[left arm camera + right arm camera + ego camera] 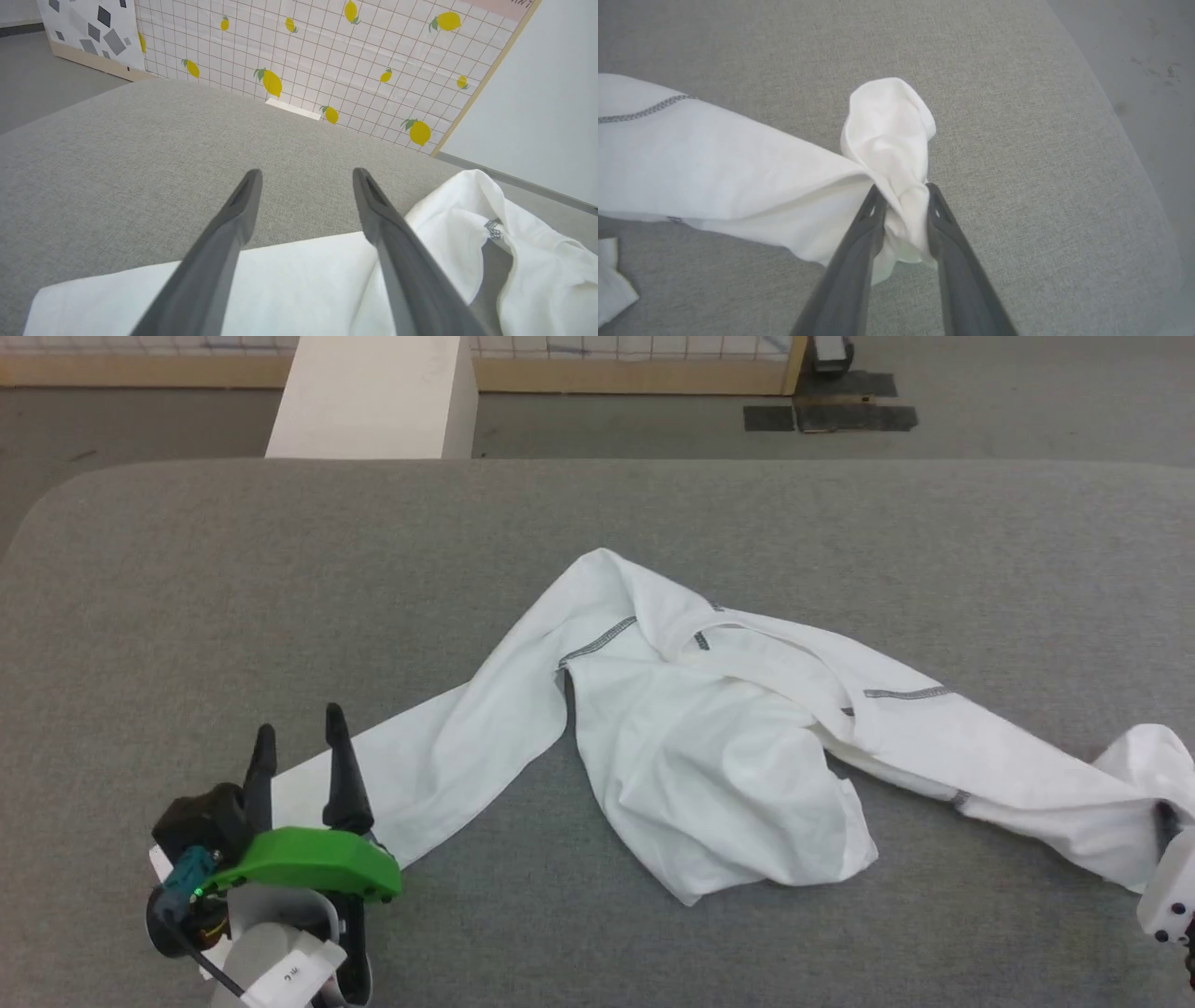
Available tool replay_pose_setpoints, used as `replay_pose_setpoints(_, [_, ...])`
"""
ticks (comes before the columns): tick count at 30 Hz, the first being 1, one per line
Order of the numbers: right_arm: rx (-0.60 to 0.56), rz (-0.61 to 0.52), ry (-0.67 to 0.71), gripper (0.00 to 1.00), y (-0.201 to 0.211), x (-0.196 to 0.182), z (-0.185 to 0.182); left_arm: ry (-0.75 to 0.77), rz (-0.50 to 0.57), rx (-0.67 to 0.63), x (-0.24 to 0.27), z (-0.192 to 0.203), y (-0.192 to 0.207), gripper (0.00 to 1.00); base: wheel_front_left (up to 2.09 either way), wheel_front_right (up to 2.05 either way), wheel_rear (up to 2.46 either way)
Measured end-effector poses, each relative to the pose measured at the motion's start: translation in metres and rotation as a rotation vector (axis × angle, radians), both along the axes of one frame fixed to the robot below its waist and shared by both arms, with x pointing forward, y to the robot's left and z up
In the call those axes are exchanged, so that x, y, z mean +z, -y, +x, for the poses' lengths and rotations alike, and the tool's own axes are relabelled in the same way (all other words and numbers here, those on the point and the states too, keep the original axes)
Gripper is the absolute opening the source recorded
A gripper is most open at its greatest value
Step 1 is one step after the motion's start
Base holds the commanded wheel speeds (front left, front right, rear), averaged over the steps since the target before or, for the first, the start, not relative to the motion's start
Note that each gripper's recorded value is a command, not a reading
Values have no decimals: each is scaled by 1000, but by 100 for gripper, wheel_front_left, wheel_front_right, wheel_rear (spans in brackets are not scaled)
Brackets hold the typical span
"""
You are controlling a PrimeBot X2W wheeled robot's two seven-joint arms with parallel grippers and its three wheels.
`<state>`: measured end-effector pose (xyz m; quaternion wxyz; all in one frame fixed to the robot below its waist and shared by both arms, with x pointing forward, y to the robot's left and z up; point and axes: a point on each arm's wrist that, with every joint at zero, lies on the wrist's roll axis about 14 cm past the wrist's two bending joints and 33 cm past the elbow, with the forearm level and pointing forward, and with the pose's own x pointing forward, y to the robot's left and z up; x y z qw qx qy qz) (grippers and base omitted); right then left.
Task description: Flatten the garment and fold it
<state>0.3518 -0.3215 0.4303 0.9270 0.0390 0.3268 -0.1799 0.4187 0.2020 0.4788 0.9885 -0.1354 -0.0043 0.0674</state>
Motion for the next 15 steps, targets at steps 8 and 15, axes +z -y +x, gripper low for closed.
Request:
replay_pose_setpoints(8, [124, -20, 286, 100, -39, 26, 6, -71, 40, -113, -16, 5, 34, 100, 0, 0, 0])
replay_pose_setpoints(15, [170, 48, 333, 100, -65, 18, -5, -358, 85, -219, -63, 10, 59, 100, 0, 0, 0])
